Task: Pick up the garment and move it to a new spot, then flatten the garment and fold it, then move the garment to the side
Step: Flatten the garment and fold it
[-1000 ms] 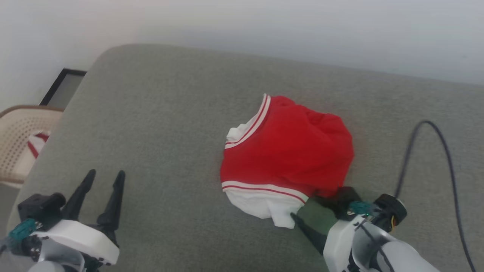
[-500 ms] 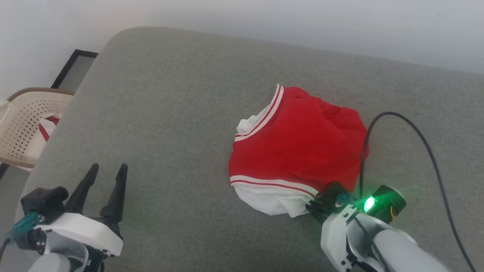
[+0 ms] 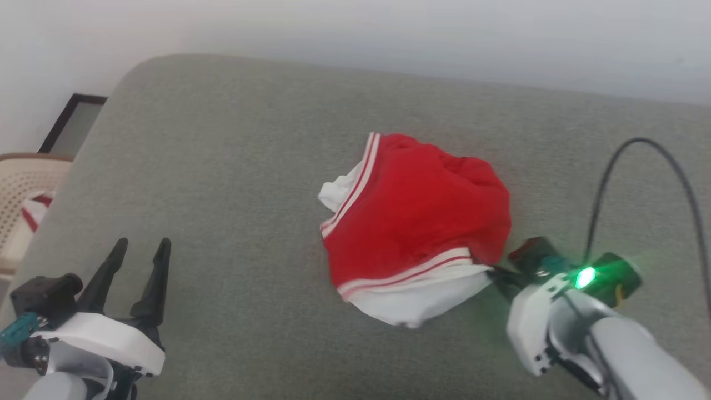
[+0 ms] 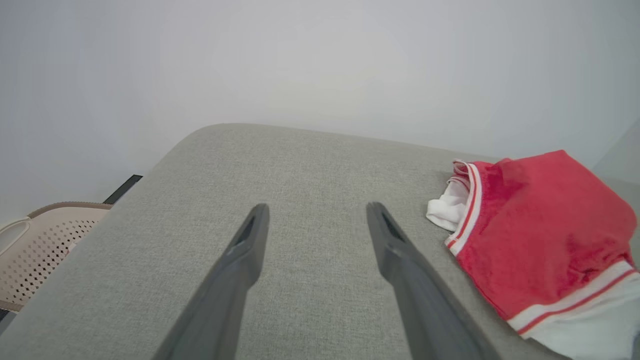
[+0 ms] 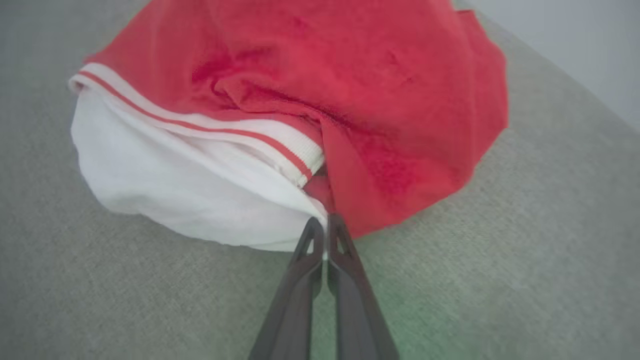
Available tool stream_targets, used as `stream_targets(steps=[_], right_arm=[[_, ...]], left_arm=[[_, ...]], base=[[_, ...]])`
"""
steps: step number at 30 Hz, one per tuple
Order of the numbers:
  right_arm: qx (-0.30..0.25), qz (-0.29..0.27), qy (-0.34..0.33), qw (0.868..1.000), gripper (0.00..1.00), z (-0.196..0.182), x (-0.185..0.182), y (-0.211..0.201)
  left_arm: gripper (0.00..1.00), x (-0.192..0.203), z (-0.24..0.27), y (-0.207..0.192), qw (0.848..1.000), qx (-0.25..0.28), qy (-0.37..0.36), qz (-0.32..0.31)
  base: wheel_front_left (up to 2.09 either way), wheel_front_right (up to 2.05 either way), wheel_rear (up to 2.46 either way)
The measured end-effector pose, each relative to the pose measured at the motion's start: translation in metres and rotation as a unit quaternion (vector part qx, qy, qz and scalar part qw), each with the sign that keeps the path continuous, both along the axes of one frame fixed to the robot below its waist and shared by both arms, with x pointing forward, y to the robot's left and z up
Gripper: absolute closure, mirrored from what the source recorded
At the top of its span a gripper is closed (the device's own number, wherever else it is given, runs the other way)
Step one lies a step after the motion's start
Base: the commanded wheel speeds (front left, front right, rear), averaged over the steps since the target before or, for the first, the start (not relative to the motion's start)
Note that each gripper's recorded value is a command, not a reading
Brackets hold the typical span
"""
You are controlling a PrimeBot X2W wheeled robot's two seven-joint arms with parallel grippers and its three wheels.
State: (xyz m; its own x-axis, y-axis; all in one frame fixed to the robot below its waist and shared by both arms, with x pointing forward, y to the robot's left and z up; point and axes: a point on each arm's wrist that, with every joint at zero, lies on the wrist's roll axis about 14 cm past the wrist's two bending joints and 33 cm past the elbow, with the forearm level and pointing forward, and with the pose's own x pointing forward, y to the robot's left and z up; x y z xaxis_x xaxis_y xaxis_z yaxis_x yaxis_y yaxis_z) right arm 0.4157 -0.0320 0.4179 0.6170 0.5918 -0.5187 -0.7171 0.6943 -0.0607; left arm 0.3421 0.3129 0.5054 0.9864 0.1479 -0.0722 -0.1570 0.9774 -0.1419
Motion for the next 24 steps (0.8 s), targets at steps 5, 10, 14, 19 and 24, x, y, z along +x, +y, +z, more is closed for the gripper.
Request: stream_targets(steps=[5, 10, 14, 19, 24], right_arm=[[-0.011, -0.066, -0.012, 0.998, 1.0, 0.013, 0.01, -0.052], [-0.027, -0.125, -0.028, 0.991, 1.0, 0.027, 0.017, -0.101], [-0.049, -0.178, -0.034, 0.982, 1.0, 0.037, 0.019, -0.148], [-0.07, -0.229, -0.028, 0.971, 1.0, 0.036, 0.021, -0.192], [-0.068, -0.249, 0.009, 0.966, 1.0, 0.012, 0.017, -0.197]], left_arm=[[0.0, 0.006, 0.001, -0.005, 1.0, 0.003, 0.0, -0.013], [0.0, 0.012, 0.003, -0.014, 1.0, 0.001, -0.002, -0.028], [0.0, 0.019, 0.005, -0.022, 0.999, 0.002, -0.005, -0.043], [0.0, 0.022, 0.004, -0.028, 0.999, 0.001, -0.001, -0.052], [0.0, 0.021, -0.001, -0.031, 0.998, -0.001, 0.01, -0.061]], base=[[0.0, 0.0, 0.0], [0.0, 0.0, 0.0], [0.0, 0.0, 0.0], [0.0, 0.0, 0.0], [0.0, 0.0, 0.0]])
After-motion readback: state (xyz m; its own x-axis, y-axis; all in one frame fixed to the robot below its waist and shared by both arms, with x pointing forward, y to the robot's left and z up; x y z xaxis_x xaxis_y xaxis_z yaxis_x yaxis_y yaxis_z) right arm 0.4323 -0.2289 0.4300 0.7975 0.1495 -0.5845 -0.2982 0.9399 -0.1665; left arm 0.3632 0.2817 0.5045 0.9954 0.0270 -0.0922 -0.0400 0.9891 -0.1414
